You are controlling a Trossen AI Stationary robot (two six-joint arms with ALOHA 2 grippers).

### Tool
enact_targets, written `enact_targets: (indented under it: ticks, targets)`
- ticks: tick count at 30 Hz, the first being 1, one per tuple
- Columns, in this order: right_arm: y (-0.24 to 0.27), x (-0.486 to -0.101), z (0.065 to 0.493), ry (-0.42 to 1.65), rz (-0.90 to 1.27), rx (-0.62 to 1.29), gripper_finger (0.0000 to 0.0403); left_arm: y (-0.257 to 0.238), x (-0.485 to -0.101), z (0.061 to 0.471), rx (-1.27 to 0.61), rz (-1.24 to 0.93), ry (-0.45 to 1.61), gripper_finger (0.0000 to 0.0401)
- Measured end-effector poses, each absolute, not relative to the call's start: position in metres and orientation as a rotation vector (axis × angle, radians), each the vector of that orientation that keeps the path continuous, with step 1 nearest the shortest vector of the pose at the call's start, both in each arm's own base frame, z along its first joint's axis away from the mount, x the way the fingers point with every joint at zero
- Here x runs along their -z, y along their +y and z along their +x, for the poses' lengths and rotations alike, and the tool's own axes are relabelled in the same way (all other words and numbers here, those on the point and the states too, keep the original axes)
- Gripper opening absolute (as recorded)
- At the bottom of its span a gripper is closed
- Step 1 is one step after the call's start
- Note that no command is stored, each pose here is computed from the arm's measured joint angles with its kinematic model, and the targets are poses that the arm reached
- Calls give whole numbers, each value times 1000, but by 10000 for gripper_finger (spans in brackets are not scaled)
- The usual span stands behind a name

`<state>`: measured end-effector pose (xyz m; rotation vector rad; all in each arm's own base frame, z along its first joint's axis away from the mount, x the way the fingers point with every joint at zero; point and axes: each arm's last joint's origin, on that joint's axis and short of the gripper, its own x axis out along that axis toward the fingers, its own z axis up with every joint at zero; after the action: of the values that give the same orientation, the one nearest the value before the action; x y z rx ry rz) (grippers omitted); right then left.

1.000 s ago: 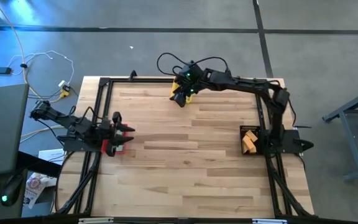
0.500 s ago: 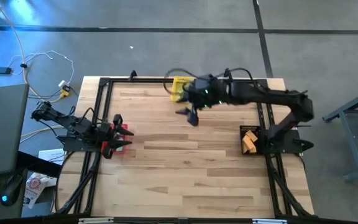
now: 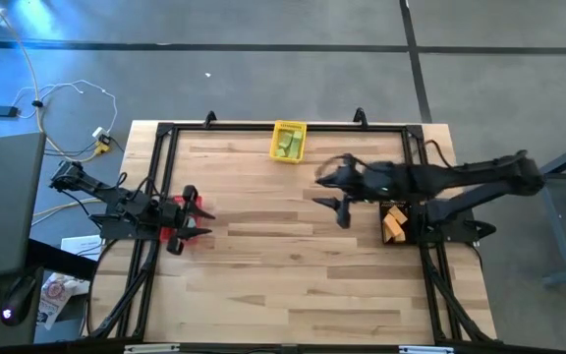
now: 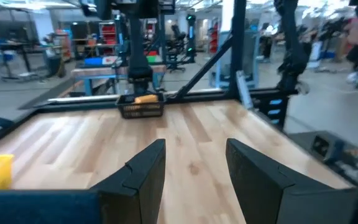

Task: Sort & place blocks by color
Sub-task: Return to Home Position

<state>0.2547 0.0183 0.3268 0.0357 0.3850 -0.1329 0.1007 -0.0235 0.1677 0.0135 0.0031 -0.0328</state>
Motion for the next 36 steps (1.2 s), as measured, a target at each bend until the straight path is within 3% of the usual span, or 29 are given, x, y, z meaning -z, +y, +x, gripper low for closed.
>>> enact_targets:
  ticks: [7,15,36]
  targets:
    - [15,-280,202,212,137,116,220,-21,-168,101,-69,102,10,156]
    - [8,-237,158,161,229,201,220,-18,-168,100,-153,85,13,156]
    - [2,-191,110,11,229,236,220,-18,-168,100,-151,85,12,156]
